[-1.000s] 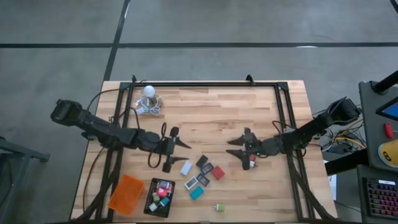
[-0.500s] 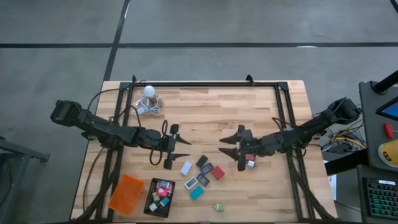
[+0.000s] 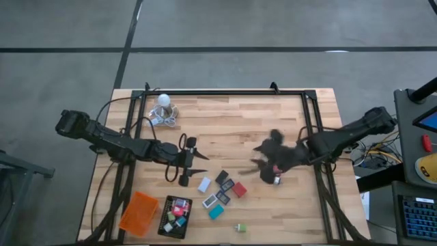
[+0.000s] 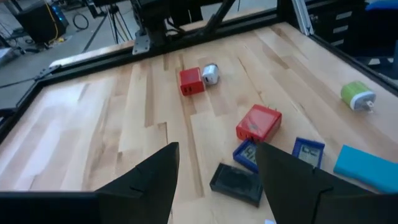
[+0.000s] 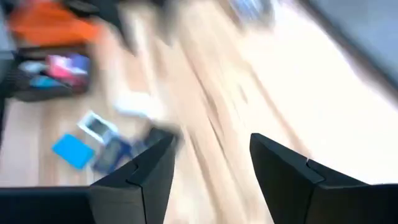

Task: Pick & Place Office items
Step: Put the top red charger adapter into the black basket

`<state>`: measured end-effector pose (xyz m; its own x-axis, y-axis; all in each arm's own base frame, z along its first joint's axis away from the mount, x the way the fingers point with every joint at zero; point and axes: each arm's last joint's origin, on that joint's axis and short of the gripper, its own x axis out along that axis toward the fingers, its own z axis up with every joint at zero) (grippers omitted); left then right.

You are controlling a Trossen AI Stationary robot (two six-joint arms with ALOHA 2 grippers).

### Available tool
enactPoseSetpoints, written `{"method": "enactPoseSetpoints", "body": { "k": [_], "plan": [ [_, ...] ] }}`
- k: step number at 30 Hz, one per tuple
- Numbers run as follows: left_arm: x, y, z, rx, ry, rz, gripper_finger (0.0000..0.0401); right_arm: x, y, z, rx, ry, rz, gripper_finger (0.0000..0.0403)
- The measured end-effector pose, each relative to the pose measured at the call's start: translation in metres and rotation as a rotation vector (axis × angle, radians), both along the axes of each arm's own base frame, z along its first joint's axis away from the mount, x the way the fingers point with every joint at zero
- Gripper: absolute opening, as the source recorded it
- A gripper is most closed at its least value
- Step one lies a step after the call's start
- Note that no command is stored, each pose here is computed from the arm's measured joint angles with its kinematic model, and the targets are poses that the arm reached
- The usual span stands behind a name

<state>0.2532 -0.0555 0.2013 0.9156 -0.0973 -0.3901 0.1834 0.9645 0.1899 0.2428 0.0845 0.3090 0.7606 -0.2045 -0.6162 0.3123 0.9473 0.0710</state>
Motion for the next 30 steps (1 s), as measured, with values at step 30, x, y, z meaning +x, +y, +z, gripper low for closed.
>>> {"method": "enactPoseSetpoints", "body": {
  "k": [30],
  "plan": [
    [-0.003, 0.001, -0.006, -0.012, 0.041, 0.008, 0.0216, -0.052, -0.005, -0.059, 0.062, 0.708, -0.181, 0.0203]
  ]
}}
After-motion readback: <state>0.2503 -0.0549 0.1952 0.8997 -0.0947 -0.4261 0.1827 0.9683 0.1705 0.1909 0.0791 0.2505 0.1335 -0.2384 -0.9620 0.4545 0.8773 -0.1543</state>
